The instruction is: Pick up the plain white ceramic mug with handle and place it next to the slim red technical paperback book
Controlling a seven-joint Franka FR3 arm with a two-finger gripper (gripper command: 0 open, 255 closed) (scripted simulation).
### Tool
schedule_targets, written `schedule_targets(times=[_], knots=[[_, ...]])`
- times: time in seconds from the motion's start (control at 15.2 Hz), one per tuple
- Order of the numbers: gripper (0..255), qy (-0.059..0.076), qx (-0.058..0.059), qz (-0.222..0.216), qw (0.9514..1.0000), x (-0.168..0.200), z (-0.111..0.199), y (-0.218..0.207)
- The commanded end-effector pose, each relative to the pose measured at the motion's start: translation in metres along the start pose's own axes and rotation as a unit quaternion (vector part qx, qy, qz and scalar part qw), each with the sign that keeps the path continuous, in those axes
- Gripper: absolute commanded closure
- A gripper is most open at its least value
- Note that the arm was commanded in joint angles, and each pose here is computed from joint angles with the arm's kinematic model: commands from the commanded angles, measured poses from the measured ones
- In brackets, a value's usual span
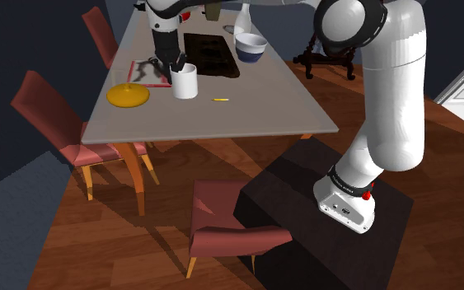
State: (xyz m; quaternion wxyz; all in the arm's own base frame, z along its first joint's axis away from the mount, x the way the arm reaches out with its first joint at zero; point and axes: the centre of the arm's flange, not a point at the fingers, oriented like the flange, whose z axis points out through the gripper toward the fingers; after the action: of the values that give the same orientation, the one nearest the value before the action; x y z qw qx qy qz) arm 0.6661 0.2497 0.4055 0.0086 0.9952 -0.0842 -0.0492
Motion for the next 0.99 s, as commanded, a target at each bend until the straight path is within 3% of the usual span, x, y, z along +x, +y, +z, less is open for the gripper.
schedule_targets(times=[0.0,0.46,0.92], knots=[[255,0.000,0.000,0.000,1.0000,0.000,0.010,-0.001],[255,0.000,0.000,0.000,1.0000,0.004,0.046,-0.002],[255,0.000,0.000,0.000,1.0000,0.004,0.046,-0.002]])
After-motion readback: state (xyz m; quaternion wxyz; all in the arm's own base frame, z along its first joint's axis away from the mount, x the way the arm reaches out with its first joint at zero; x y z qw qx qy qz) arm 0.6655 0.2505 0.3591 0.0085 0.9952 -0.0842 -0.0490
